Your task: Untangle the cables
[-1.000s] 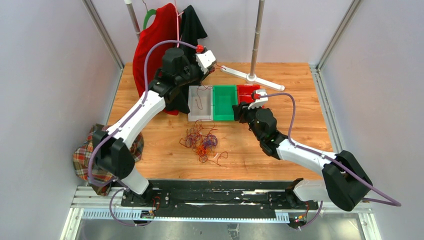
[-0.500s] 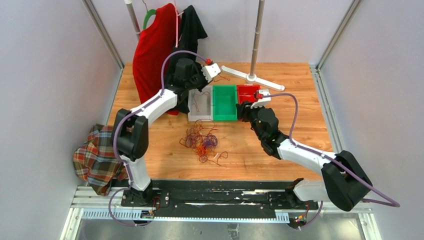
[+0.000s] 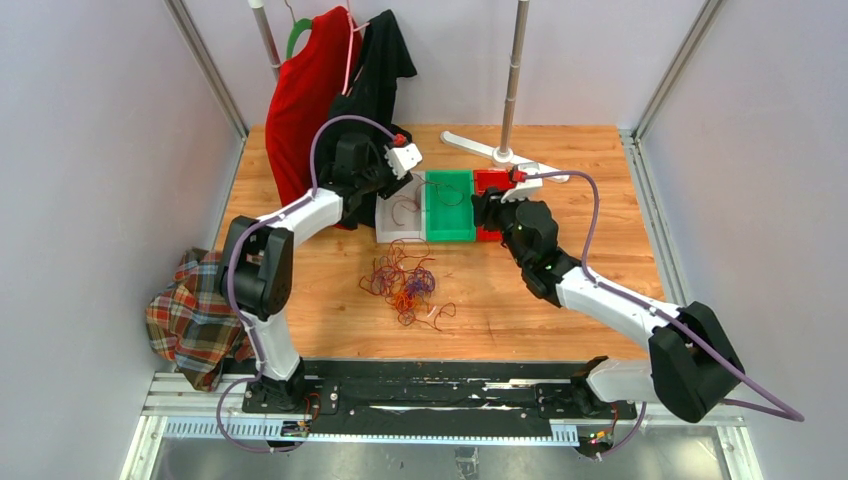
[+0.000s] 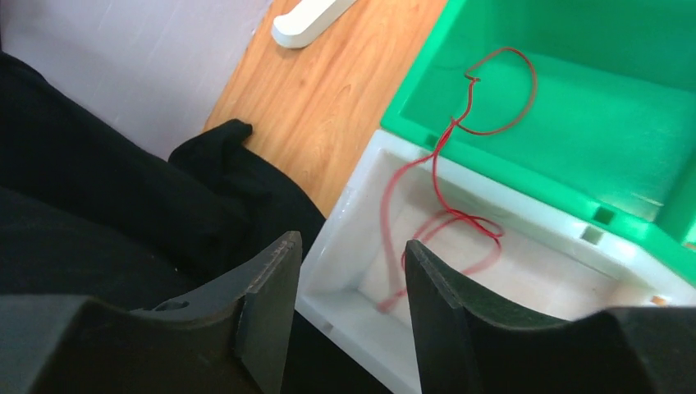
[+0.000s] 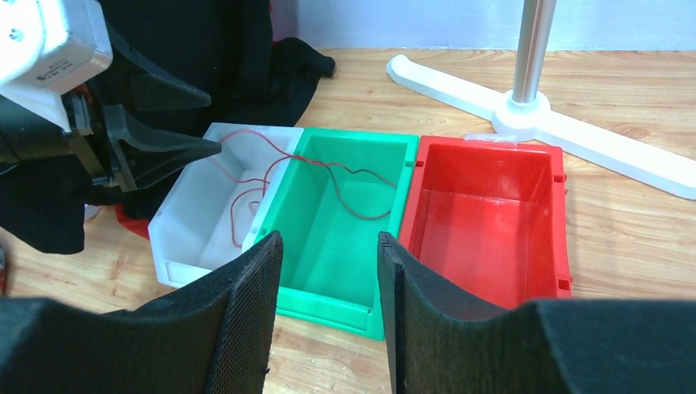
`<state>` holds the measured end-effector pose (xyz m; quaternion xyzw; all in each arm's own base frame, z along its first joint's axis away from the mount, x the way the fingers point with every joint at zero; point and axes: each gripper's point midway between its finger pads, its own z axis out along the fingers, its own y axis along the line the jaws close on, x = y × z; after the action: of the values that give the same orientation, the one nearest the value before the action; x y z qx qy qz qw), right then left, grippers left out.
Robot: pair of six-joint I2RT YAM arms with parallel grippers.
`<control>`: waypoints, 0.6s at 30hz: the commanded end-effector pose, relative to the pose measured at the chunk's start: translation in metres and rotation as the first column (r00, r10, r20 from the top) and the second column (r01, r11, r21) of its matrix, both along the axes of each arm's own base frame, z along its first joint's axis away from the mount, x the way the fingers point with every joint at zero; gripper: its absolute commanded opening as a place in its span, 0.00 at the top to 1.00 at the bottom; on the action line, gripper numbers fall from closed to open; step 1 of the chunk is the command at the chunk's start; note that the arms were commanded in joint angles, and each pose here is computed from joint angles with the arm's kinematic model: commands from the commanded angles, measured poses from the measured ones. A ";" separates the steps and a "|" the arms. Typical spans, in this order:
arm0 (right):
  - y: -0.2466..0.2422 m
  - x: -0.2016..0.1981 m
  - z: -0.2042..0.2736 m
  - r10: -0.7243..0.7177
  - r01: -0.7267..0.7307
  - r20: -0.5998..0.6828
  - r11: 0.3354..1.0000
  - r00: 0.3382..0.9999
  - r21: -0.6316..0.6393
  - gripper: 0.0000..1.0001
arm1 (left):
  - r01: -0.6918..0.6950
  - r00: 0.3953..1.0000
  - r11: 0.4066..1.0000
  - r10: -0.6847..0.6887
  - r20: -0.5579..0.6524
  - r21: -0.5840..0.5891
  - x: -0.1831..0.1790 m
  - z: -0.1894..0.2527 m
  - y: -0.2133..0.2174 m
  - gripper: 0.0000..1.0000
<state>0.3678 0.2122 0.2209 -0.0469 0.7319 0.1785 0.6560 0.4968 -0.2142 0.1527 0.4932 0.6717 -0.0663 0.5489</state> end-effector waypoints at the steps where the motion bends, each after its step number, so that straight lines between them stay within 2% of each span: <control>1: -0.002 0.006 0.004 -0.010 0.010 -0.022 1.000 1.000 0.000 0.53 | 0.060 0.997 0.998 -0.059 0.057 -0.025 -0.012 0.040 -0.006 0.45; 6: -0.002 0.007 -0.004 -0.016 0.016 -0.057 1.000 0.998 -0.004 0.52 | 0.195 0.979 0.978 -0.199 -0.052 -0.078 -0.034 0.048 -0.028 0.41; 10: -0.009 0.007 -0.006 -0.035 0.034 -0.064 0.999 0.997 -0.016 0.50 | 0.288 0.954 0.957 -0.289 -0.085 -0.024 -0.036 0.048 -0.054 0.41; 18: -0.033 0.005 -0.007 -0.073 0.073 -0.079 0.997 0.994 -0.006 0.50 | 0.316 0.932 0.949 -0.307 -0.194 0.015 -0.013 0.021 -0.089 0.40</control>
<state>0.3740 0.1925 0.2038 -0.0308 0.7643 0.1535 0.6255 0.4914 -0.2974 0.2173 0.5800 0.6049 -0.1565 0.5227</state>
